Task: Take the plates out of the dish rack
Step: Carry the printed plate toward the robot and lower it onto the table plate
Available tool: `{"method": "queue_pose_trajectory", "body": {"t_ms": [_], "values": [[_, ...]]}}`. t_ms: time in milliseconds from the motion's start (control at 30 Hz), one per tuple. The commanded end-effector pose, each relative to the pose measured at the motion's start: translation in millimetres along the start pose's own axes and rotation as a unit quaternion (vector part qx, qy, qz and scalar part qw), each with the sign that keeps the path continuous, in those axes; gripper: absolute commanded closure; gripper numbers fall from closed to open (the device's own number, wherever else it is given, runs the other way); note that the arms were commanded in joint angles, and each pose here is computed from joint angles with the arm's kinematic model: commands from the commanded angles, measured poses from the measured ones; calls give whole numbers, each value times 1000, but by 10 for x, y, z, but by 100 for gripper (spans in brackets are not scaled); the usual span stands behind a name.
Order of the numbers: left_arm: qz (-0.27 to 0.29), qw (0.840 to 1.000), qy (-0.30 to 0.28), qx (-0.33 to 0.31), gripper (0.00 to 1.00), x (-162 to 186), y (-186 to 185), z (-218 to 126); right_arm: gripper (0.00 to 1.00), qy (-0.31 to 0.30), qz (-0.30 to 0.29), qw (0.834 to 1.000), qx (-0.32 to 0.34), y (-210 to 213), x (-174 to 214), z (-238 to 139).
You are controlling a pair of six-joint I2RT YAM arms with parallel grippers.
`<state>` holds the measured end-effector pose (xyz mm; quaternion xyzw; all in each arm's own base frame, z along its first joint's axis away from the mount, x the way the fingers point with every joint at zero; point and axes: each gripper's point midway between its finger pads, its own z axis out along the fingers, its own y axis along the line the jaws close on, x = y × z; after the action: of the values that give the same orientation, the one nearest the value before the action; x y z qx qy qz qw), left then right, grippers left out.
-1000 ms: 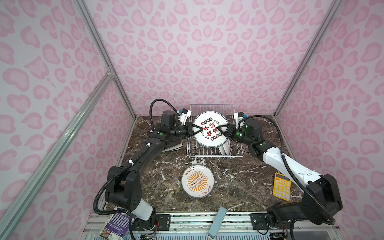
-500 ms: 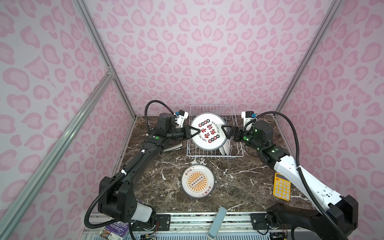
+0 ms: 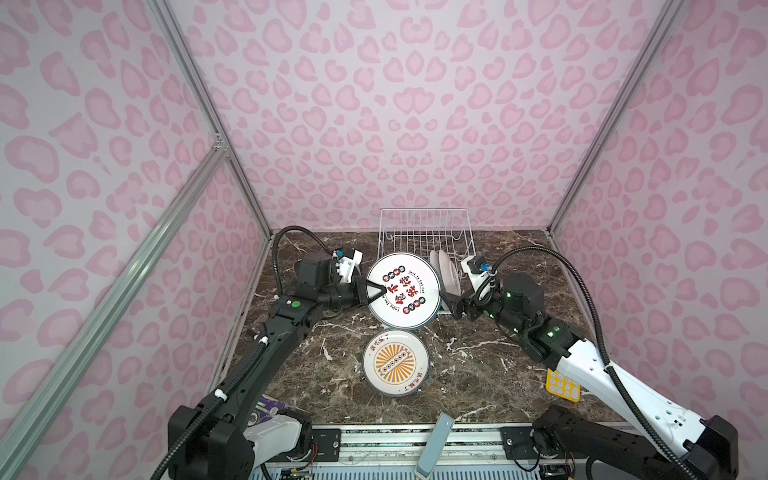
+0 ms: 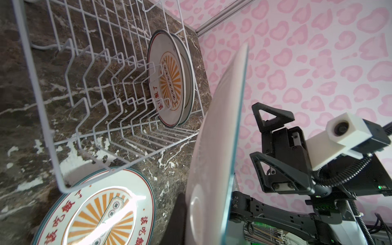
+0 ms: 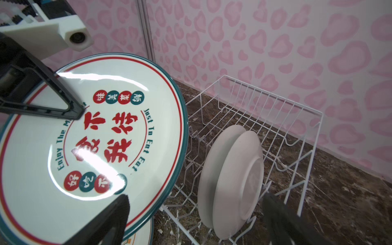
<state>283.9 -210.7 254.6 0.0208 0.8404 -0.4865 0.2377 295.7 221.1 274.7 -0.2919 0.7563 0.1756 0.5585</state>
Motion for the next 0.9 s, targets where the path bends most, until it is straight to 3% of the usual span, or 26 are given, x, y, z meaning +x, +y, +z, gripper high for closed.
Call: {"method": "queue_pose_trajectory", "body": {"t_ms": [0, 467, 867], "values": [[-2, 1000, 10, -12, 96, 180, 74, -87, 2, 14, -73, 997, 3, 27, 110, -7], [-43, 994, 78, -64, 96, 1040, 509, -340, 2, 46, -135, 988, -53, 279, 481, -240], [-105, 987, 96, -75, 96, 1407, 841, -274, 1, 71, -160, 982, -71, 329, 640, -278]]}}
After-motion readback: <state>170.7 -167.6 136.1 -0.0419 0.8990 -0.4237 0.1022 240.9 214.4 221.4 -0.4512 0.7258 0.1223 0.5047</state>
